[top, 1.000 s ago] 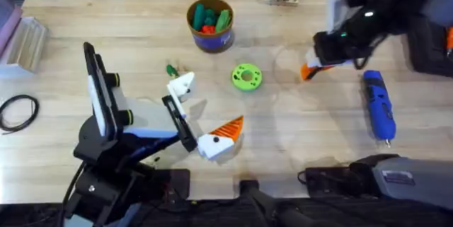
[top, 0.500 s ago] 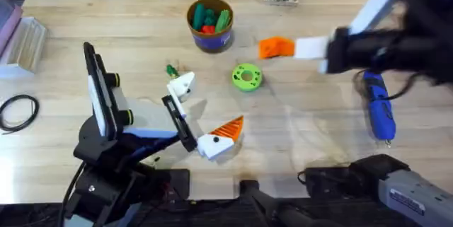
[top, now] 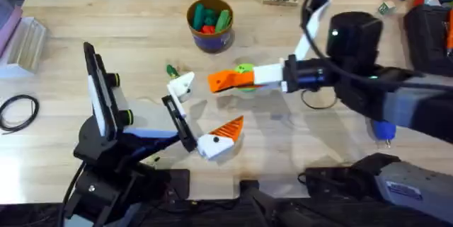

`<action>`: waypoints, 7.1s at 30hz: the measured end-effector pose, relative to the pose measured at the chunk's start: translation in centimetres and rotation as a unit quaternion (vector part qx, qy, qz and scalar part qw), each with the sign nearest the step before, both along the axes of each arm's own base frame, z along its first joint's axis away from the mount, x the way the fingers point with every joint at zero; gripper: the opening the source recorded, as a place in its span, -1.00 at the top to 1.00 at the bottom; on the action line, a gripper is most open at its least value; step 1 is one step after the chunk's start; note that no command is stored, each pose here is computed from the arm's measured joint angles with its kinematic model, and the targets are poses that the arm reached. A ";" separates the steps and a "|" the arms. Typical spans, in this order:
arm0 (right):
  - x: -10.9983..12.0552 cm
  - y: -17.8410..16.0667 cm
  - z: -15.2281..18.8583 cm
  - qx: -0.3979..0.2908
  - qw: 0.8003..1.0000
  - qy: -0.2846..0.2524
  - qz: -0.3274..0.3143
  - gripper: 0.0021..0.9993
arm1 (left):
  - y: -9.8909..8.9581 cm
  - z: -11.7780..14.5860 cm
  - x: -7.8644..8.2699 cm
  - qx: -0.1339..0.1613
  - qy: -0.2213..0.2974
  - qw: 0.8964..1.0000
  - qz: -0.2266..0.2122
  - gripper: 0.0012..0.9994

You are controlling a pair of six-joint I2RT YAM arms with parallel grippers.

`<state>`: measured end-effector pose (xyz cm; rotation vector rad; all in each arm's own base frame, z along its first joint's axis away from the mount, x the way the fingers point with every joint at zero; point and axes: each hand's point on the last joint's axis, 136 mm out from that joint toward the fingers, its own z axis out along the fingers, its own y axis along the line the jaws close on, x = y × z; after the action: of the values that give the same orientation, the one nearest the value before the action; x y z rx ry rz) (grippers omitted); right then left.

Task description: Pick up the gripper from the table and insert it into the empty holder that is missing its gripper. Then pick up a screw, insert it into the mounting hole, and use the screwdriver to tighten it. Finally, clean up the table by picking up the vegetable and placing it into the bucket.

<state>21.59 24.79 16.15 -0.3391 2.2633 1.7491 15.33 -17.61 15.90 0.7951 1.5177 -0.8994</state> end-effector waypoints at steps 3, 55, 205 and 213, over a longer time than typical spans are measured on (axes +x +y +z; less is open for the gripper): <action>-0.3 1.3 -0.2 0.019 0.999 0.019 0.028 0.99 | 0.0 0.0 0.0 0.000 0.000 1.000 0.000 -0.97; -0.4 4.7 0.7 0.071 0.985 0.139 0.079 0.99 | 0.4 0.0 0.7 -0.001 0.004 1.000 0.023 -0.97; 6.1 -2.5 -4.8 -0.399 0.904 -0.155 -0.019 -0.14 | -1.0 -0.1 -2.1 0.007 -0.017 0.997 -0.068 -0.97; 6.6 -0.9 -8.1 -0.452 0.874 -0.181 -0.005 -0.03 | -1.0 -0.1 -2.1 0.007 -0.017 0.997 -0.068 -0.97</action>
<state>28.17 23.85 8.07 -0.7403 2.5922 0.4241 13.27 -18.58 15.83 0.9289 1.4552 -0.9716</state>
